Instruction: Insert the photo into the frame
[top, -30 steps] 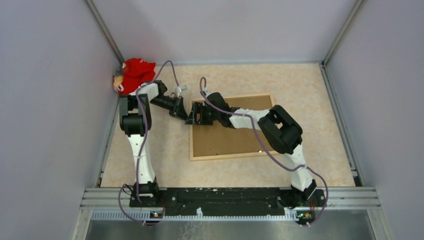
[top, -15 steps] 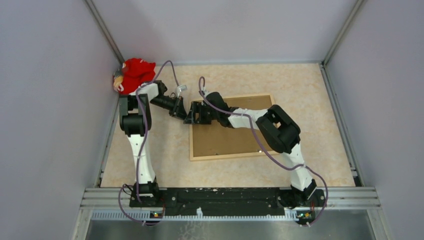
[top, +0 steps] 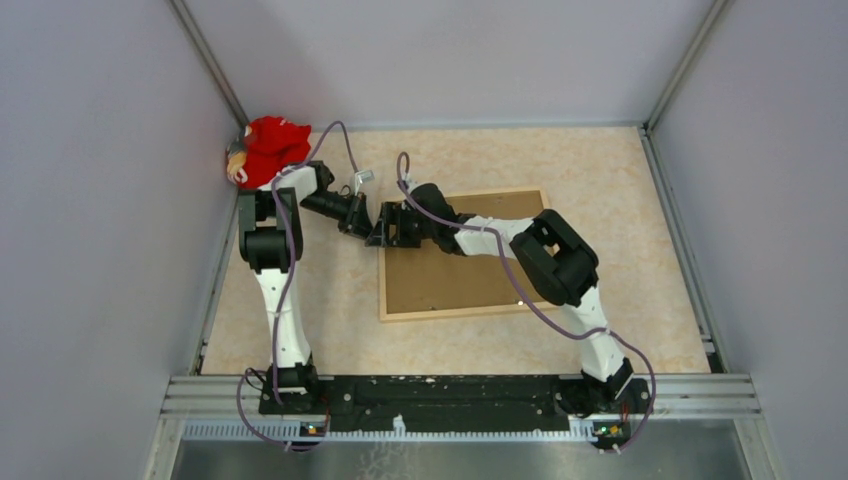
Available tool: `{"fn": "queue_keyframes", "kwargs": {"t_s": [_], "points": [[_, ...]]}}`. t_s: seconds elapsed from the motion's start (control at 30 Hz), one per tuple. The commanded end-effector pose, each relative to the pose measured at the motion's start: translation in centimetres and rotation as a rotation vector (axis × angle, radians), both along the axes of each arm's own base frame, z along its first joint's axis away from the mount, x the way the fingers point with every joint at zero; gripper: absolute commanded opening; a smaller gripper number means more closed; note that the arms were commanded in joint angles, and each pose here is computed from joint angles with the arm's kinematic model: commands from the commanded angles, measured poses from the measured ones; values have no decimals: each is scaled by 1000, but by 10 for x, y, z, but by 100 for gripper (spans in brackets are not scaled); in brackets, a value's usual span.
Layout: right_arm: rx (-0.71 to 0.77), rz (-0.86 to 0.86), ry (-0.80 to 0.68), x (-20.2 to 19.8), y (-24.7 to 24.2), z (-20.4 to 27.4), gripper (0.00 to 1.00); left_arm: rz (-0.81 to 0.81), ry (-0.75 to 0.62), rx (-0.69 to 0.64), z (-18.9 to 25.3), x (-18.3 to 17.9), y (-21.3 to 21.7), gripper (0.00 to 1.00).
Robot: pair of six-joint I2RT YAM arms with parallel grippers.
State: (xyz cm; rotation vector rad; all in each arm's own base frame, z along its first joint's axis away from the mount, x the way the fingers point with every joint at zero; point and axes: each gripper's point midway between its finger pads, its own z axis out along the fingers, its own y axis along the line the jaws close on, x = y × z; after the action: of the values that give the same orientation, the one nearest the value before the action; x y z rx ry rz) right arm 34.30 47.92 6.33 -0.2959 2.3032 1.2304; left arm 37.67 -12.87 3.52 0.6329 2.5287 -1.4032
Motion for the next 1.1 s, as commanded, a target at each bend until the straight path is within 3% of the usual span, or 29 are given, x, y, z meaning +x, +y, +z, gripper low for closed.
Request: {"fn": "queue_keyframes", "kwargs": {"t_s": [0.0,0.23,0.43,0.6,0.87,0.97,1.07], "points": [[-44,-20,-6,5,3,-15,77,-46,-46,78,-21,-2,5,0],[-10,-13,-30,7,3,5,77,-55,-57,80,-16,-2,6,0],[121,-75,-81,29,-40,82,89,-110,-122,49,14,5,6,10],[26,-303,-170,79,-140,115,96,-151,-167,88,19,5,13,19],[-336,-828,-78,127,-359,58,99,-250,-189,216,-6,-30,29,26],[-399,-892,-22,129,-399,34,99,-293,-193,227,-8,-44,22,26],[-403,-895,-1,133,-408,22,99,-327,-194,244,-12,-54,18,26]]}}
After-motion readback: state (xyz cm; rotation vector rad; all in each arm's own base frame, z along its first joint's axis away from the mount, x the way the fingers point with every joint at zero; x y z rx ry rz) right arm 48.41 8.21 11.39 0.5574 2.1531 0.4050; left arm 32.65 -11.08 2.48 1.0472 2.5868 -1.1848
